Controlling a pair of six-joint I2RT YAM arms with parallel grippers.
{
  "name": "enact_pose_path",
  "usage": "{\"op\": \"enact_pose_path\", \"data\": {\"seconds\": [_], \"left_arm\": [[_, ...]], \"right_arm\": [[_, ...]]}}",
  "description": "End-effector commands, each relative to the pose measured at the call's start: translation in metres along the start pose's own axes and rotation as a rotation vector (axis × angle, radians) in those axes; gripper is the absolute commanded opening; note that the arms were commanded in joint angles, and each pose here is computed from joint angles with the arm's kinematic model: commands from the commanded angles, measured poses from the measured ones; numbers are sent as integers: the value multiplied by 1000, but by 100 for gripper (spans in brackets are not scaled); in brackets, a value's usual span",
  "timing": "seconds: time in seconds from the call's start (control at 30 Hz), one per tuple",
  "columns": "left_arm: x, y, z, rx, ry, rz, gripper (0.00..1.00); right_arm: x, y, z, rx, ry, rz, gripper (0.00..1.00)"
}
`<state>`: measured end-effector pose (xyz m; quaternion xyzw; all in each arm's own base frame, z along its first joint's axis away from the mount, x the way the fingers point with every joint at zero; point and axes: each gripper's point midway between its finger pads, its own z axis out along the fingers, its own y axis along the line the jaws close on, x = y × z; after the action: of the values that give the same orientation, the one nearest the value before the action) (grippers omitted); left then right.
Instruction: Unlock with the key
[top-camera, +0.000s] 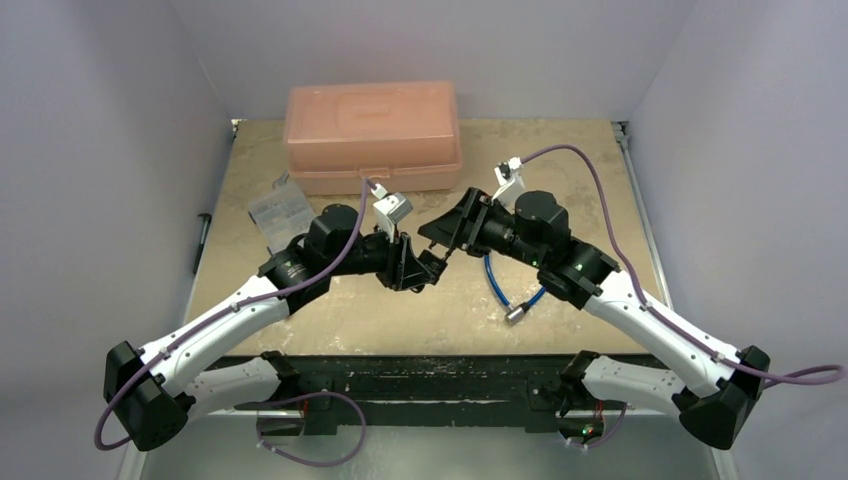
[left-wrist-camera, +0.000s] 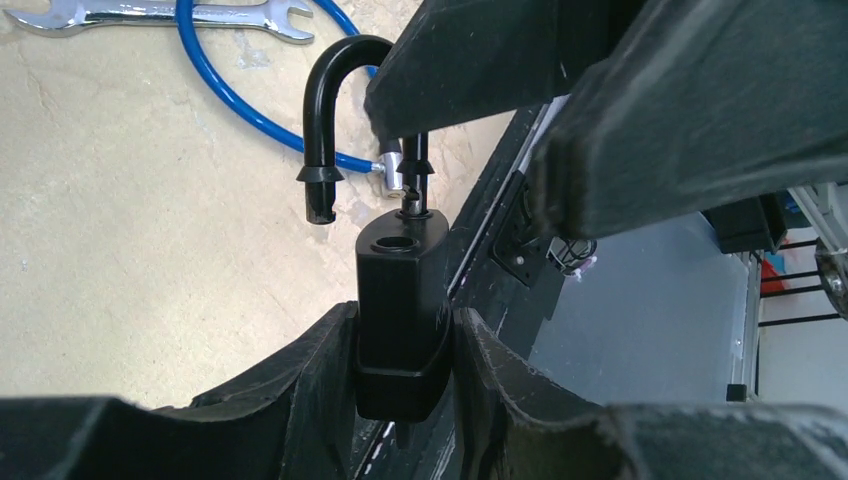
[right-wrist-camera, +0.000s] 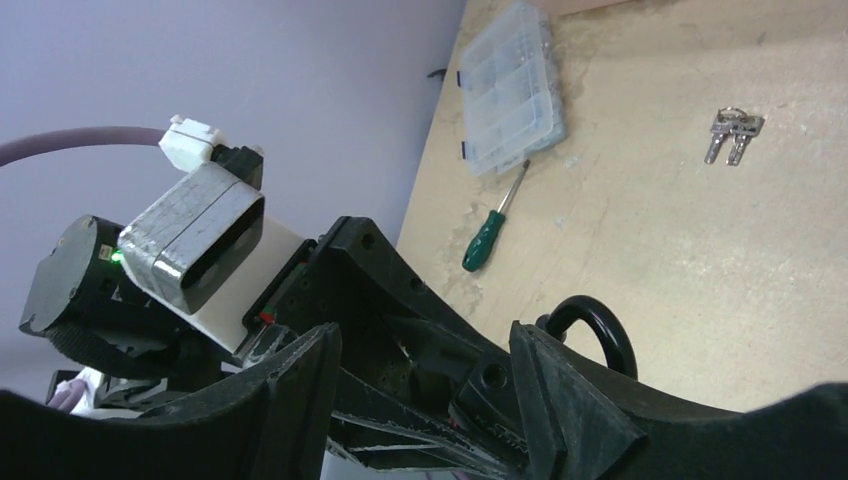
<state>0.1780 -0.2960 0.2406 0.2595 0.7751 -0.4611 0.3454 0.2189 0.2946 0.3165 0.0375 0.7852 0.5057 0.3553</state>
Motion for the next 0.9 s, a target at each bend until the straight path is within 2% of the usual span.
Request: {"op": "enact_pose_path", "data": {"seconds": [0.0,0.1,0.23,0.37,0.47,0.6,0.73,0.87], "left_arm": [[-34,-17,-7,43,-114,94,0],[-36,-17,-9,38,-123,100,0],[-38,-18,-12,31,-126,116,0],[-44,-20,-20,20,-149,154,0],[-48,-17,-28,-23,-146,191,0],[-48,-13,-33,-61,-134,216,0],[-46,-14,-34,-60,-122,216,0],[-50,-24,-40,-29,-133,223,0]], "right_arm": [[-6,19,5,-49,-24,13,68],[-2,3,13,22,-16,23,65],[4,-36,23,227,6,40,61],[4,-62,29,401,25,38,61],[2,-62,33,440,46,23,63],[-5,-50,36,413,50,-20,72],[-19,-27,31,308,8,-94,97],[-42,-12,9,210,-123,-250,99]]}}
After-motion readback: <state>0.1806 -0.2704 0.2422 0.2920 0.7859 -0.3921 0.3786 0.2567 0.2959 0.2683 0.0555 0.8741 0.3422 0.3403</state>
